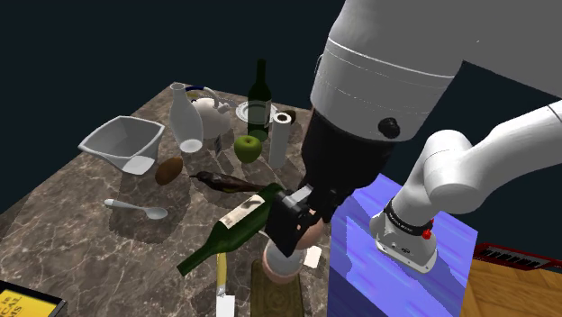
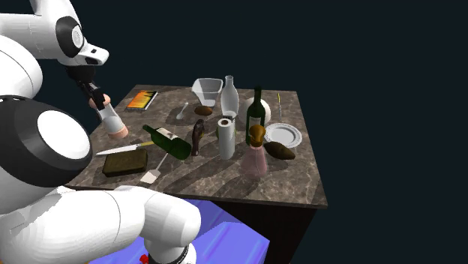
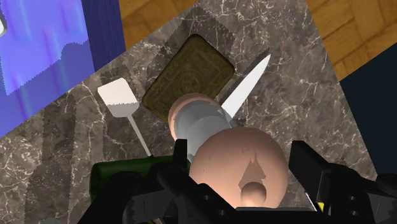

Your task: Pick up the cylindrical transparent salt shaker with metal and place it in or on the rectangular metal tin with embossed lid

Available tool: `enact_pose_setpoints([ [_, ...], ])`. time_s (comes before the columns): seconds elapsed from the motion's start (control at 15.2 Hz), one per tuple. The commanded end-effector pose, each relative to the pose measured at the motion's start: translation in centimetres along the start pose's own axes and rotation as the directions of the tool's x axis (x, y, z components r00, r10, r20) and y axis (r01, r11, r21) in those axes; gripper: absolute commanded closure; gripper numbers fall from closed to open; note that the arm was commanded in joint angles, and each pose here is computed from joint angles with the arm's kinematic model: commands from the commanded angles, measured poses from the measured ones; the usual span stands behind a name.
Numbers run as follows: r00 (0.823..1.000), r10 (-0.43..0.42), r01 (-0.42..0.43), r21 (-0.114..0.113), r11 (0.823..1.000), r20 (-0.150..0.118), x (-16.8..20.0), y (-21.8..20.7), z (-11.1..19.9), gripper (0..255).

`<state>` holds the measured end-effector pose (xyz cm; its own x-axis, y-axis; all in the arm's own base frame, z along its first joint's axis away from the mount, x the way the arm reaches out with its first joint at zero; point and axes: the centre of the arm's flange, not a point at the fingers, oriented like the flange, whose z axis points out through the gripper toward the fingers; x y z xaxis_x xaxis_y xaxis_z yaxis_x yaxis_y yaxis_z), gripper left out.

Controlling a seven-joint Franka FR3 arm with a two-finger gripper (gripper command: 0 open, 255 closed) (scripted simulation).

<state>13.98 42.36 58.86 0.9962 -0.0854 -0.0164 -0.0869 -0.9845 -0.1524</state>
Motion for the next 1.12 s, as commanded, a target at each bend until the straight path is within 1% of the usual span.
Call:
enact_pose_setpoints([
  [0.0, 1.0, 0.001, -0.001, 0.001, 1.0, 0.0, -1.0, -0.7, 0.4, 255],
  [1.06, 1.0, 0.001, -0.001, 0.001, 1.0, 0.0, -0.8, 0.6, 8.7, 255],
])
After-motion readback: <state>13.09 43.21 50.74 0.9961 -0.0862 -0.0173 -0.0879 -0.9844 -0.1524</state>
